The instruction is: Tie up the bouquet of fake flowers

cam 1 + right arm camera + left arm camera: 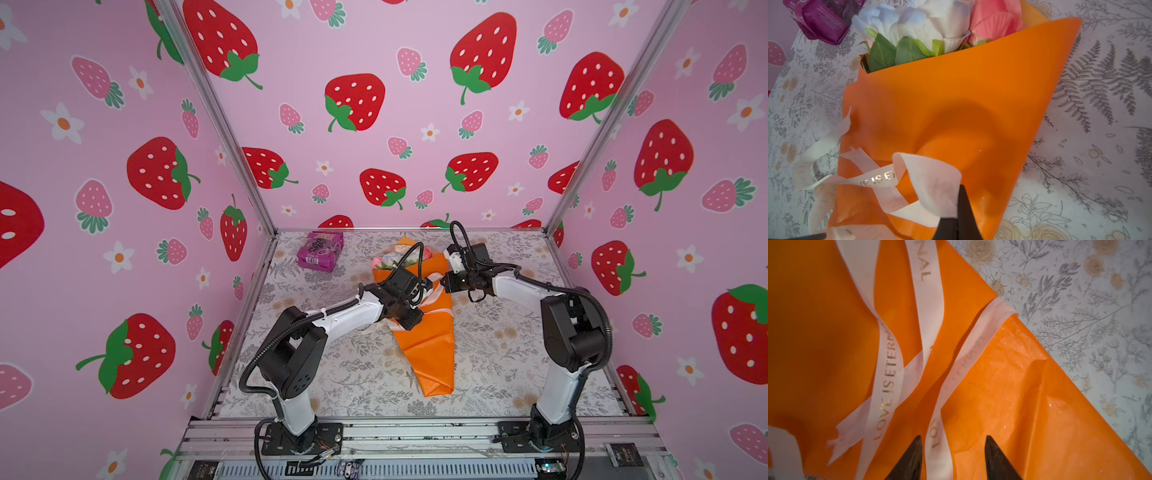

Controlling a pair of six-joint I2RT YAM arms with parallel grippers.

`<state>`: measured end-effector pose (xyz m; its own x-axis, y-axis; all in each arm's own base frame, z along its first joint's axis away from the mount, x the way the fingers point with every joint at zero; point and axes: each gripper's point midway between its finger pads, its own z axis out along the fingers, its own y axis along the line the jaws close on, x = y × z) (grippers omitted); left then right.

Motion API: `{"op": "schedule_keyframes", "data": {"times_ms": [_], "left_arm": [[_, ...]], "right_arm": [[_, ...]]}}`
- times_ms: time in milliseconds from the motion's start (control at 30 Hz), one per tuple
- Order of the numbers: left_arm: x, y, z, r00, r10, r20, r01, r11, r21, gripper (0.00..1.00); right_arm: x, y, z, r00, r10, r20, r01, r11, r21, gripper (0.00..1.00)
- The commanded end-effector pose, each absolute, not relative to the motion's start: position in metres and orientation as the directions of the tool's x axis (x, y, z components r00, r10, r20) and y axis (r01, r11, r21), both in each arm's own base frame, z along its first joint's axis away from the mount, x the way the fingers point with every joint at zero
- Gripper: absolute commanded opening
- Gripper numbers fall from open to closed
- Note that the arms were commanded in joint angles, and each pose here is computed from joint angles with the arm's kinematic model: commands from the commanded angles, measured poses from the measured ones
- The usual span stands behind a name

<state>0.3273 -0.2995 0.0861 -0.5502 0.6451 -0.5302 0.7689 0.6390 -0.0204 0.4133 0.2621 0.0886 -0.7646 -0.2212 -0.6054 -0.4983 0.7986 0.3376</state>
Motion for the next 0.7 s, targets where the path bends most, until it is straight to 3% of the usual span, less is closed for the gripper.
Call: {"op": "schedule_keyframes", "data": {"times_ms": [0,300,667], "left_arm": [[0.348,-0.301,0.097,-0.499,0.675,-0.544,0.768,0.635,0.084,0.51],[0.332,-0.299,0.069,-0.531,0.73,-0.431,0.802,0.597,0.022,0.48],[0.334,-0.298,0.049,-0.555,0.738,-0.383,0.794,0.607,0.019,0.41]], "right_arm": [[0.407,0.259,0.103,-0.768,-0.2,-0.608,-0.494,0.789,0.365,0.0],[0.409,0.258,0.103,-0.773,-0.191,-0.605,-0.488,0.789,0.374,0.02],[0.409,0.259,0.108,-0.769,-0.189,-0.61,-0.495,0.78,0.383,0.04]]}}
